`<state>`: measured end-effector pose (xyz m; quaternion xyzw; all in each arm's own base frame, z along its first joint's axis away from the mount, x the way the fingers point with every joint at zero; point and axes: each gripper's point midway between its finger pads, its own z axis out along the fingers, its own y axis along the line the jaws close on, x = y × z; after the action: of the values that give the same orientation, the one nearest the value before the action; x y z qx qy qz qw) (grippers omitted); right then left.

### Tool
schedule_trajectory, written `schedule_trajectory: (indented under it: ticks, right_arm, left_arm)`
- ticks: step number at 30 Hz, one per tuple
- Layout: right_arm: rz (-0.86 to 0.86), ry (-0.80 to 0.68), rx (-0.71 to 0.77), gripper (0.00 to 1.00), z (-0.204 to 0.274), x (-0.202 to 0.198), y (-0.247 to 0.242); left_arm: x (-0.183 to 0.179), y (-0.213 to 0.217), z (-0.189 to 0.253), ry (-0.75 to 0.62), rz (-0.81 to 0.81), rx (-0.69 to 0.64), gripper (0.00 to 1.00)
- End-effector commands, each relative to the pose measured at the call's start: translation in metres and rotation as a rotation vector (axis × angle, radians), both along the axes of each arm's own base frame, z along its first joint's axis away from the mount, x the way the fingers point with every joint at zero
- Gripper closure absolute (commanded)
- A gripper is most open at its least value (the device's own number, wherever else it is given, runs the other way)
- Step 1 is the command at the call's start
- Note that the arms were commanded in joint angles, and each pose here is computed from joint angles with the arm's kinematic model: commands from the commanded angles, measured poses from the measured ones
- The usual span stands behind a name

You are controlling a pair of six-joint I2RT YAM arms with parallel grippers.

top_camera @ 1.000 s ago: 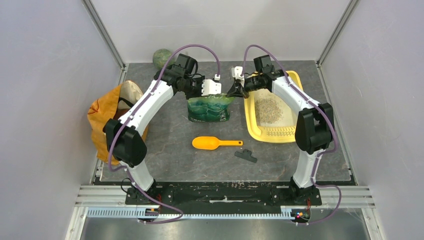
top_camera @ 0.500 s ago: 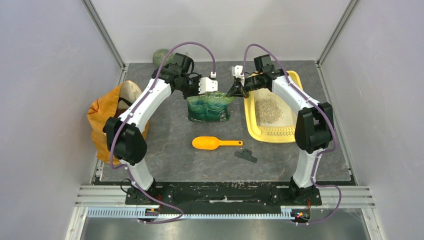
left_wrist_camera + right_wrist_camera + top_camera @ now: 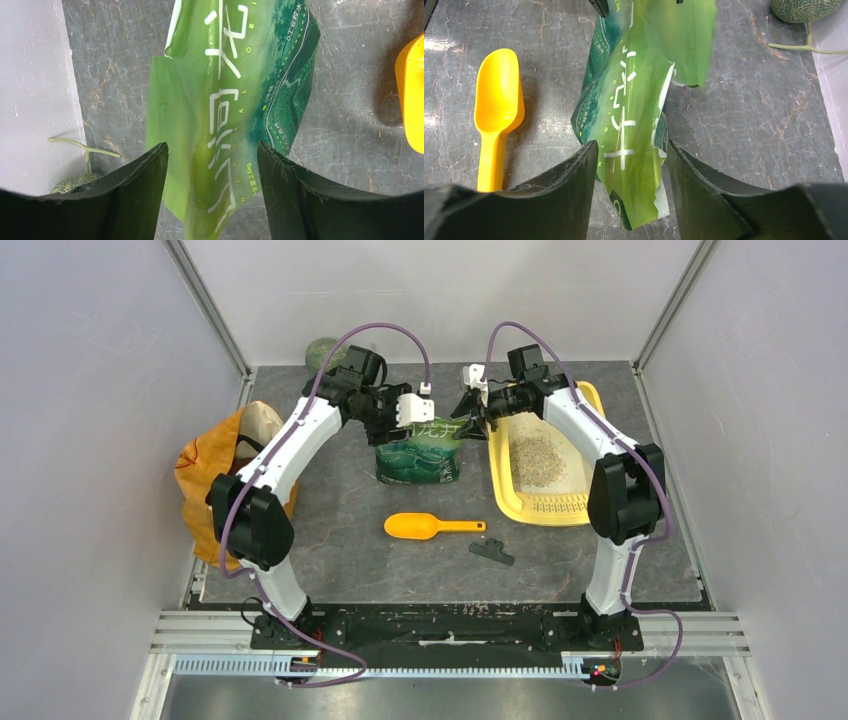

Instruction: Fill the litter box with clean litter

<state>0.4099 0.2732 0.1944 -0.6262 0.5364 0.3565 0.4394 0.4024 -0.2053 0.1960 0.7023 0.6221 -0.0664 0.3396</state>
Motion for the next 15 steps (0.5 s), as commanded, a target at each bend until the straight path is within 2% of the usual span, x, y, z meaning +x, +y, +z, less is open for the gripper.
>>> schedule_trajectory:
  ticks: [1, 3, 7, 15]
  right_arm:
    - [0.013, -0.02, 0.027, 0.36, 0.015, 0.004, 0.005]
    - [0.013, -0.015, 0.029, 0.3, 0.015, 0.003, 0.005]
    - [0.012, -0.015, 0.035, 0.2, 0.021, 0.001, 0.005]
    - [-0.049, 0.033, 0.085, 0.13, 0.053, 0.001, 0.001]
  left_arm:
    - [0.003, -0.003, 0.013, -0.017, 0.007, -0.031, 0.23]
    - [0.003, -0.003, 0.015, -0.021, 0.005, -0.032, 0.16]
    - [0.003, -0.005, 0.022, -0.03, 0.008, -0.045, 0.13]
    - [0.001, -0.016, 0.071, -0.08, 0.062, -0.167, 0.11]
